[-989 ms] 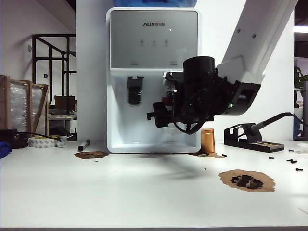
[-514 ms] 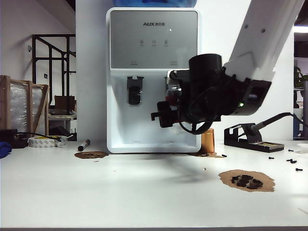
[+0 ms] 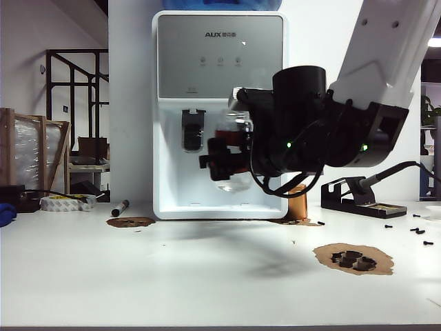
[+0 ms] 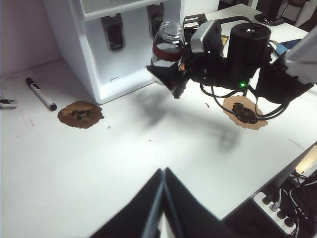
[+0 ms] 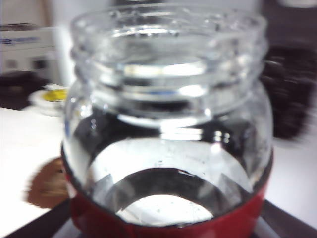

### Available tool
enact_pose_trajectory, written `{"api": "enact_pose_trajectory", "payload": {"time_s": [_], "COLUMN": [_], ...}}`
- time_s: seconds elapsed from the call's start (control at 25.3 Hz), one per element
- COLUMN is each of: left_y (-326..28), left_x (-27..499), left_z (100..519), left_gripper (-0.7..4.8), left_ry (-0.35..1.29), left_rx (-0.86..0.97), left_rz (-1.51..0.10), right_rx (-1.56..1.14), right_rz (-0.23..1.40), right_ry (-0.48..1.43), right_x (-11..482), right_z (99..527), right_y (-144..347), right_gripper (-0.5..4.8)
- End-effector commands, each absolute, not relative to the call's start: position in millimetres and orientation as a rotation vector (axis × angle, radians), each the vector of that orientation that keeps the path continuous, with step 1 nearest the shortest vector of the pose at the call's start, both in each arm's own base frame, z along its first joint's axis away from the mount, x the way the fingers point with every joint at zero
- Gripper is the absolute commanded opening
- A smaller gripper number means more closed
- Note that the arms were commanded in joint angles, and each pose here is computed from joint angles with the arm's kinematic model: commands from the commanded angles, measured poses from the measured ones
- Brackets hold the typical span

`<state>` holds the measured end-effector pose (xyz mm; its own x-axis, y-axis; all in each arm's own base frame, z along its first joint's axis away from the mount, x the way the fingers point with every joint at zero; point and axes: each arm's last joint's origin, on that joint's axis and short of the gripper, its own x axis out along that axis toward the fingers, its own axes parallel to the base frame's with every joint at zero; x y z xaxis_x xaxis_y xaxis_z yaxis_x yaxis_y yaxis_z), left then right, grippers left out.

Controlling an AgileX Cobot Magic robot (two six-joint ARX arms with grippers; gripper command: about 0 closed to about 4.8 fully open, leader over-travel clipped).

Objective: Pick up the water bottle with two loops of red belts, then reach the front water dispenser and gently press the gray-black baffle horizontally to get a little water.

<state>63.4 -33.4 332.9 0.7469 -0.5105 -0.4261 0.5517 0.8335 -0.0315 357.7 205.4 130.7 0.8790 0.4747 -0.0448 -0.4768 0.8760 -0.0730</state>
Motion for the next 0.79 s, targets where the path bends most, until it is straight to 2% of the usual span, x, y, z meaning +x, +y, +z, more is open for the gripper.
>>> {"api": "enact_pose_trajectory", "payload": {"time_s": [0.04,0.2,0.47,0.79], "left_y": [-33.7,-34.6,-35.1,-35.7], "left_x": [63.5,61.3,60.7,62.3], "left_z": [334.5,332.0,331.8,335.1], "left_gripper": [-0.01,-0.01,-0.01,-0.01], "left_ry": [0.430,0.461,0.466,0.427], "left_rx": [0.098,0.091,0.086,0.083], "left_rz": [-0.589,-0.650,-0.673,-0.669], "right_rx": [0.010,0.091,0.083,0.003], "right_rz": [0.694,0.868,1.045,1.108], "right_ry": [-0.023,-0.025,-0.004,0.059], "right_x": [353.1,349.3,345.1,332.1], "right_z": [143.5,147.3,145.8,137.9], "right_y": [212.1,215.6,218.6,233.1], "right_gripper": [-0.05,-0.05,-0.05,-0.05]}}
